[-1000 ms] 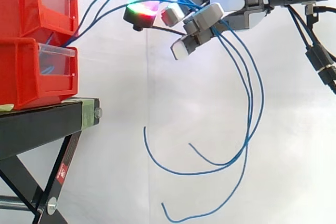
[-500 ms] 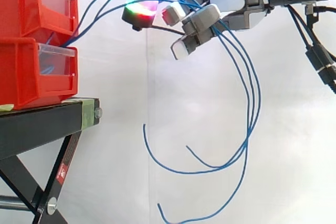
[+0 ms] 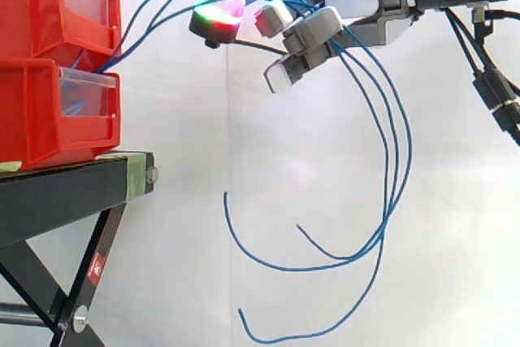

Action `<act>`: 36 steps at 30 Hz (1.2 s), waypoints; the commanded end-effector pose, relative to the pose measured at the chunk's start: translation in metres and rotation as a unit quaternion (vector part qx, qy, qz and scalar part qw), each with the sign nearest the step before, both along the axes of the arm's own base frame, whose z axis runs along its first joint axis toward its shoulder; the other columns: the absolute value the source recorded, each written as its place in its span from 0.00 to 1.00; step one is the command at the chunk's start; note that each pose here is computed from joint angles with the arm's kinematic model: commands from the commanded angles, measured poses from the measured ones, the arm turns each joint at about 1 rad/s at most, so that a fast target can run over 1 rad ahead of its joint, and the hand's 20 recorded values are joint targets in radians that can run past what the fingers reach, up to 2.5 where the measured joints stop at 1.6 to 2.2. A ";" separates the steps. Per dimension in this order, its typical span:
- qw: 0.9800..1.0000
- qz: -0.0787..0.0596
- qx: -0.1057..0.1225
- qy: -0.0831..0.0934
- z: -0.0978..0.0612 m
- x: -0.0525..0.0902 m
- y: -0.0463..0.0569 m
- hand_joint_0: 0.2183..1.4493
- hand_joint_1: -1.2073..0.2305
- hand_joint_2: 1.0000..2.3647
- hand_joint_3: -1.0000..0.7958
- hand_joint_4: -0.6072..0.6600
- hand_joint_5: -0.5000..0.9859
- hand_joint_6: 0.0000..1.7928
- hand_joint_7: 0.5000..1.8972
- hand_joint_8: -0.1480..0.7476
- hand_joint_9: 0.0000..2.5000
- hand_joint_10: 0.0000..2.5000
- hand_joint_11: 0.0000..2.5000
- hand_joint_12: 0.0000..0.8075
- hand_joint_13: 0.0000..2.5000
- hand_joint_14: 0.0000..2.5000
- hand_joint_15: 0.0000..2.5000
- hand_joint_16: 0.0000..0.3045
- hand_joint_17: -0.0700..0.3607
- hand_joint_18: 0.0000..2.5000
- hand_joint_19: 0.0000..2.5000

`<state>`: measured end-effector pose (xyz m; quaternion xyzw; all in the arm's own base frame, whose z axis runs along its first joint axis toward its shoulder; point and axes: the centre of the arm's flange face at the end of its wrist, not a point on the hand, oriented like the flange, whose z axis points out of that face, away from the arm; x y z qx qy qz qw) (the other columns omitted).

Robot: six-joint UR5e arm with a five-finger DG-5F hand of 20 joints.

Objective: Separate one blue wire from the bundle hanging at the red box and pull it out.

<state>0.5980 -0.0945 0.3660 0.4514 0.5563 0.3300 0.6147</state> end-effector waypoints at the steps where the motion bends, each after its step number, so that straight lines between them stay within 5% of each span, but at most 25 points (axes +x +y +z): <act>1: 1.000 0.000 0.000 0.000 0.000 0.000 0.000 0.30 0.40 0.01 0.38 0.61 0.28 0.47 0.44 0.64 0.58 0.01 0.34 0.56 0.65 0.01 0.52 0.15 0.40 0.42 0.21; 8: 1.000 0.000 0.000 0.000 0.000 0.000 0.000 0.28 0.38 0.02 0.47 0.55 0.30 0.46 0.44 0.63 0.61 0.01 0.34 0.57 0.67 0.01 0.52 0.15 0.40 0.42 0.21; 12: 1.000 0.000 0.000 0.002 0.000 0.000 0.000 0.28 0.39 0.01 0.51 0.57 0.31 0.45 0.44 0.67 0.63 0.01 0.32 0.69 0.70 0.01 0.50 0.19 0.47 0.48 0.18; 17: 1.000 0.000 -0.001 0.005 0.000 -0.001 0.000 0.25 0.31 0.00 0.53 0.65 0.27 0.46 0.41 0.68 0.55 0.01 0.32 0.76 0.62 0.01 0.49 0.25 0.56 0.39 0.16; 36: 1.000 0.001 0.000 0.004 0.000 -0.001 0.000 0.24 0.22 0.01 0.45 0.66 0.22 0.49 0.37 0.61 0.43 0.01 0.35 0.61 0.55 0.01 0.51 0.21 0.50 0.32 0.19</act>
